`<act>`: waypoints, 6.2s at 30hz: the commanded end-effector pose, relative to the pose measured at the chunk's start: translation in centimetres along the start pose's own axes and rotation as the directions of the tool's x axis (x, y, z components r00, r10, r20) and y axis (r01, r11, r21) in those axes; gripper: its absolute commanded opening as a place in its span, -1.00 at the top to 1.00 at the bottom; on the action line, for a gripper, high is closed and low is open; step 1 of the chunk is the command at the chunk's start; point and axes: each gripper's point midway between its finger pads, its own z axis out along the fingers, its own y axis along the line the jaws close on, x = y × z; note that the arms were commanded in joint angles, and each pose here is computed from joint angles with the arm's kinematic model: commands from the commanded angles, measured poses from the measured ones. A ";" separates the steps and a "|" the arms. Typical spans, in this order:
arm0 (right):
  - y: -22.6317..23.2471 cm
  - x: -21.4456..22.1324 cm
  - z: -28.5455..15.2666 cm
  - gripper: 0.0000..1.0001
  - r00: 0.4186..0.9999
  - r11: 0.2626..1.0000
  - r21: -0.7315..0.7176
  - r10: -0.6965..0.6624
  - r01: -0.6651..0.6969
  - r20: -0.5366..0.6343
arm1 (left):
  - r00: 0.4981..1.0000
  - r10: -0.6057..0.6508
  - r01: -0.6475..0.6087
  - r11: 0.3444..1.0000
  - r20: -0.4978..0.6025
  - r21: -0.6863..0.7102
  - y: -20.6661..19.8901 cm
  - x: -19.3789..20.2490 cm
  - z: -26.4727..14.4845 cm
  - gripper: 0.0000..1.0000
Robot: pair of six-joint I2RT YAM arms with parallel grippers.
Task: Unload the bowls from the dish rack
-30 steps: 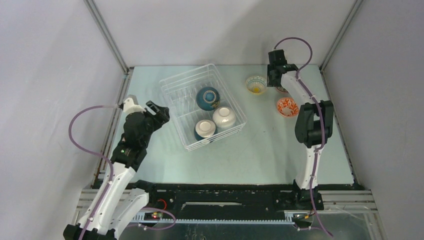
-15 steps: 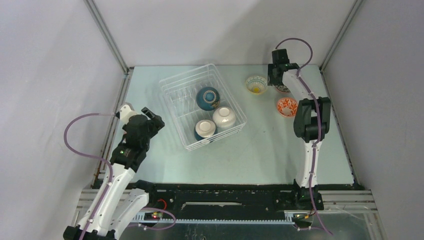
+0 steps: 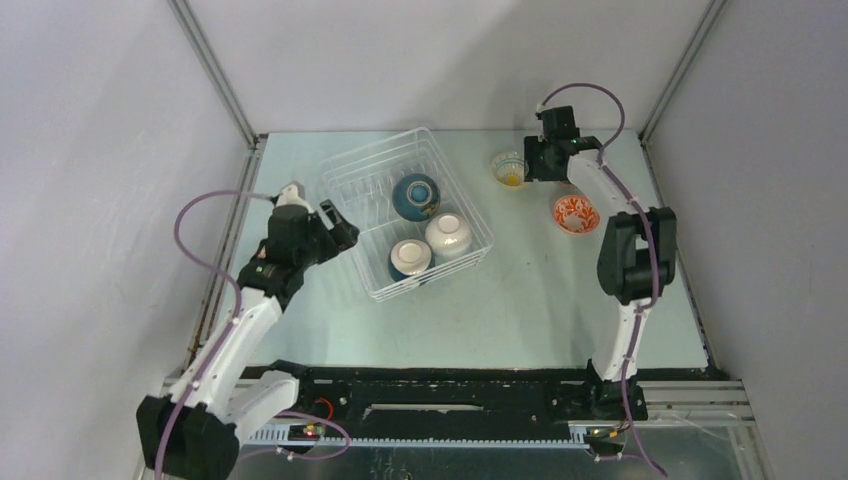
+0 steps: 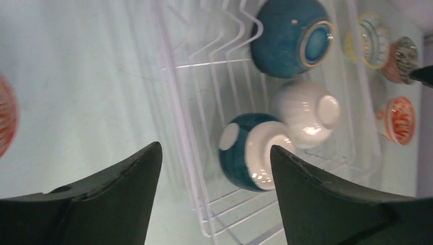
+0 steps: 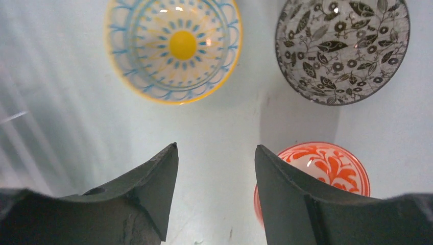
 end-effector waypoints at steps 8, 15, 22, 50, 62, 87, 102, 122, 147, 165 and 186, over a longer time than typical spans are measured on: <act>9.3 -3.5 -12.1 -0.46 0.964 0.938 -0.340 0.021 0.074 0.267 | 0.996 0.091 -0.090 0.956 0.009 0.281 -11.5 -4.3 4.5 -1.00; 11.9 -1.9 -14.8 -0.94 0.958 0.873 -0.484 0.086 0.060 0.274 | 0.987 0.163 -0.156 0.954 -0.007 0.255 -14.8 -4.7 8.8 -1.00; 14.0 -0.3 -17.3 -0.99 0.954 0.807 -0.586 0.124 0.064 0.274 | 0.964 0.259 -0.240 0.941 -0.053 0.237 -16.2 -4.8 12.8 -0.89; 24.6 0.1 -11.1 -0.50 0.957 0.730 -0.681 0.233 -0.054 0.175 | 0.966 0.198 -0.110 0.898 -0.168 0.425 -14.1 -5.8 16.9 -0.49; 27.0 0.7 -6.2 -0.26 0.970 0.772 -0.630 0.209 -0.087 0.123 | 0.955 0.201 -0.092 0.901 -0.220 0.425 -13.4 -4.8 19.5 -0.40; 26.1 3.6 -2.9 0.46 0.977 0.824 -0.550 0.203 -0.133 0.068 | 0.924 0.191 -0.038 0.909 -0.332 0.415 -12.5 -2.1 21.2 -0.70; 25.5 3.6 -3.1 0.47 0.976 0.827 -0.547 0.205 -0.132 0.074 | 0.913 0.159 0.058 0.861 -0.376 0.506 -14.1 -1.1 19.9 -0.43; 24.1 3.3 -3.3 0.43 0.971 0.829 -0.543 0.219 -0.135 0.092 | 0.924 0.156 0.056 0.849 -0.350 0.525 -14.8 -1.1 18.0 -0.46; 22.1 2.5 -3.7 0.43 0.968 0.838 -0.528 0.226 -0.137 0.107 | 0.896 0.086 0.261 0.691 -0.436 0.673 -19.5 -0.3 15.2 -0.16; 21.8 1.3 -5.3 0.43 0.964 0.827 -0.549 0.230 -0.120 0.136 | 0.889 0.086 0.272 0.690 -0.450 0.670 -19.1 0.6 16.1 0.74; 19.5 -1.7 -10.4 0.43 0.936 0.851 -0.522 0.225 -0.055 0.269 | 0.906 0.031 0.335 0.559 -0.423 0.758 -21.5 -3.8 11.5 1.00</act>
